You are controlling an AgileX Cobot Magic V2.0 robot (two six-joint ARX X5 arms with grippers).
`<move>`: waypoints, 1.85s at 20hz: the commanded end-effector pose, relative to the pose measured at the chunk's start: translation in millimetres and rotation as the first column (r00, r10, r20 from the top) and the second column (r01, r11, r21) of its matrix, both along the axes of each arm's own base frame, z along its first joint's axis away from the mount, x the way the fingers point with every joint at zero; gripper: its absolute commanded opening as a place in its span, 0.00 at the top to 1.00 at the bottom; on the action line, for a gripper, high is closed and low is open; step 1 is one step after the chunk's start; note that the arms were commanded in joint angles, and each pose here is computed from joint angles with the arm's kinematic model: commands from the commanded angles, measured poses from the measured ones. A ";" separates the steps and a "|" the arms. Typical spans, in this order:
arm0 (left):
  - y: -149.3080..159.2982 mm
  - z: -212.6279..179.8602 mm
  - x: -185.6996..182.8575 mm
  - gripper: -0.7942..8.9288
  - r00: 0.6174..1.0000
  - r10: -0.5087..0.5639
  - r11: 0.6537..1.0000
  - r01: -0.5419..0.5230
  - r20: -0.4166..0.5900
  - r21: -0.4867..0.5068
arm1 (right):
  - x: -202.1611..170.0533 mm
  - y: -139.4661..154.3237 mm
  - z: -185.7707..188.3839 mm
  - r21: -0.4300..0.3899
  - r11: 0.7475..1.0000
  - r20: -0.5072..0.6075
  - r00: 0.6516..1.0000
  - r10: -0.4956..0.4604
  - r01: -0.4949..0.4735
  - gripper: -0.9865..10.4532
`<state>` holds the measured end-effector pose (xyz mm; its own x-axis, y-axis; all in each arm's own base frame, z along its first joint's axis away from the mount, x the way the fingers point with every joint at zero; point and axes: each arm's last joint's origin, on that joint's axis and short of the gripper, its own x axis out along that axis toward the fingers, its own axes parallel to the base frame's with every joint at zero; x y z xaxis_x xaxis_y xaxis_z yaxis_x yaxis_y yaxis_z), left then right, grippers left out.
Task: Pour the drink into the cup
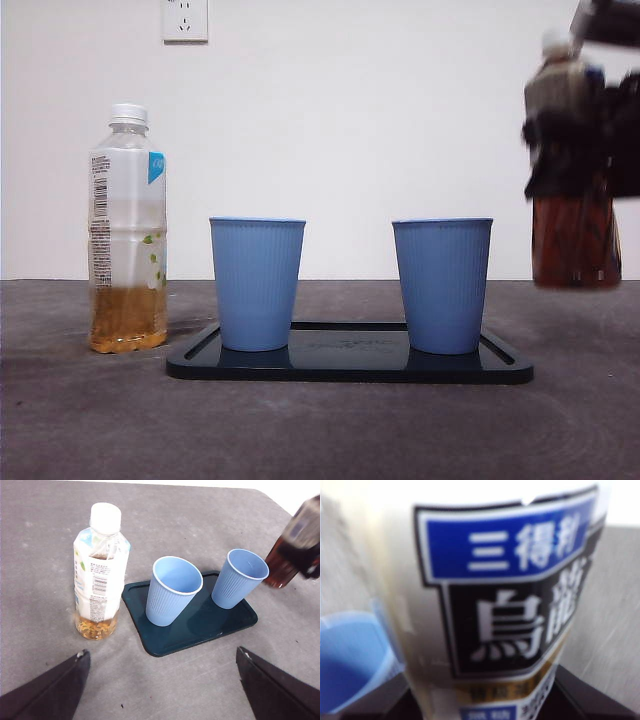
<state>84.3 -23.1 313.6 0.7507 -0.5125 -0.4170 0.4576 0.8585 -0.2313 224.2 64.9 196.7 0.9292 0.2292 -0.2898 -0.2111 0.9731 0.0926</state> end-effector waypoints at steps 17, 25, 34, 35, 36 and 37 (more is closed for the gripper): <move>-0.2 6.4 -0.5 0.43 0.999 -0.010 1.000 0.010 0.033 0.004 | 31.6 10.7 -32.2 0.025 0.999 0.005 1.000 0.022 -0.022 0.69; -0.2 6.3 -0.6 0.43 0.999 -0.010 1.000 0.010 0.032 0.004 | 28.7 9.8 -39.7 0.002 1.000 -0.079 0.997 0.020 -0.020 0.61; -0.2 6.3 -0.6 0.43 0.999 -0.010 1.000 0.010 0.032 0.004 | 24.9 8.5 -39.7 -0.012 1.000 -0.121 0.993 0.011 -0.013 0.56; -0.2 6.3 -0.6 0.43 0.999 -0.010 1.000 0.010 0.032 0.004 | 23.7 8.1 -37.9 -0.013 1.000 -0.123 0.992 0.011 -0.013 0.56; -0.2 6.3 -0.6 0.43 0.999 -0.010 1.000 0.010 0.032 0.004 | 21.6 7.5 -35.2 -0.014 1.000 -0.127 0.992 0.011 -0.013 0.56; -0.2 6.4 -0.5 0.43 0.999 -0.010 1.000 0.009 0.033 0.004 | 18.6 6.6 -31.0 -0.014 1.000 -0.130 0.992 0.011 -0.013 0.56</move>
<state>84.4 -23.1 313.6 0.7508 -0.5125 -0.4167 0.4579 0.8585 -0.2308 239.4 69.9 164.6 0.8755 0.2336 -0.4231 -0.2146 0.9723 0.0927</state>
